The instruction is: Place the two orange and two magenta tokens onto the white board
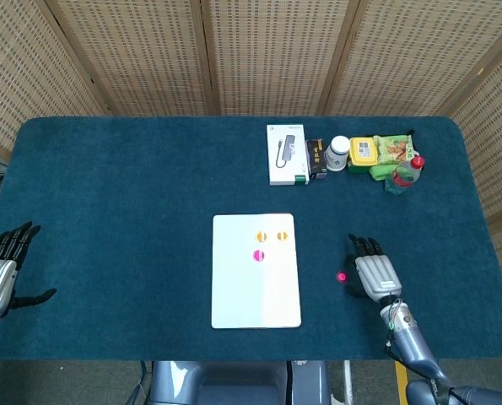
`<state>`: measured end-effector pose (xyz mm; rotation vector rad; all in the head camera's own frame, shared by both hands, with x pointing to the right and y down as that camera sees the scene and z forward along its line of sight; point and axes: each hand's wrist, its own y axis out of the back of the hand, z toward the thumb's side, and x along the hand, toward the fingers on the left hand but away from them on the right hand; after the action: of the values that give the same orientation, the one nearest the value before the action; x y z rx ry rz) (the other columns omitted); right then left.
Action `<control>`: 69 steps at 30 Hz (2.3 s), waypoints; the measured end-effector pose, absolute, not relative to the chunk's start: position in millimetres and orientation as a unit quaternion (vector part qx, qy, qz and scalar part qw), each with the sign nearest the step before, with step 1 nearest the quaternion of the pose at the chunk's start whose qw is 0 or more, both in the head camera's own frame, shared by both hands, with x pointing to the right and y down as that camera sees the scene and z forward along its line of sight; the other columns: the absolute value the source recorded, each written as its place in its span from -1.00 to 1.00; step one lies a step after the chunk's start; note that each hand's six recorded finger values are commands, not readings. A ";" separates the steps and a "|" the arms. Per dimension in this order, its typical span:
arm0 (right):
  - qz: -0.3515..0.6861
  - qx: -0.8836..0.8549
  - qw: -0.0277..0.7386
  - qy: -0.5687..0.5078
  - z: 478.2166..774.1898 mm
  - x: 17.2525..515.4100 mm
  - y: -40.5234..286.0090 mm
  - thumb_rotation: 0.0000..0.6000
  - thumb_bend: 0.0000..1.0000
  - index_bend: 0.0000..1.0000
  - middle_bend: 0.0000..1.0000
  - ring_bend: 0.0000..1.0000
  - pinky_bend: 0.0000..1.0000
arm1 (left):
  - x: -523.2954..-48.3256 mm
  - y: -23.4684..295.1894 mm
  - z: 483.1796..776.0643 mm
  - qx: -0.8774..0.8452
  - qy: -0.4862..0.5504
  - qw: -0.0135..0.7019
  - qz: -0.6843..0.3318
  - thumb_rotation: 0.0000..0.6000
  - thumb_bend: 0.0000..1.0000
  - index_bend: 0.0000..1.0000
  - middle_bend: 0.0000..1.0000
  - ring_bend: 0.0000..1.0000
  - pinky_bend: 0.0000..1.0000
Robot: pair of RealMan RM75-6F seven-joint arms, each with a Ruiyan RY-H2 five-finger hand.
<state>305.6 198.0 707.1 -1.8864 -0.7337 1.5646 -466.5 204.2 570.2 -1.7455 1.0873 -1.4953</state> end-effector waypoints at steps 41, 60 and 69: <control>0.596 -0.710 0.274 -0.256 725.5 294.6 196.1 1.00 -0.38 0.09 -0.94 -1.00 -1.00 | -467.5 204.1 570.5 -0.654 0.409 0.294 -0.565 1.00 -1.00 -1.00 -1.00 -1.00 -1.00; 0.564 -0.728 0.271 -0.279 705.5 272.0 171.7 1.00 -0.37 0.14 -0.93 -1.00 -1.00 | -467.0 204.0 570.8 -0.654 0.408 0.294 -0.565 1.00 -1.00 -1.00 -1.00 -1.00 -1.00; 0.548 -0.741 0.262 -0.285 699.4 231.4 140.3 1.00 -0.36 0.14 -0.93 -1.00 -1.00 | -467.4 204.0 570.9 -0.655 0.408 0.292 -0.565 1.00 -1.00 -1.00 -1.00 -1.00 -1.00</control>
<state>231.4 140.3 699.4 -2.0064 -0.7703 1.4840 -467.4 204.0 570.9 -1.7450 1.0883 -1.5067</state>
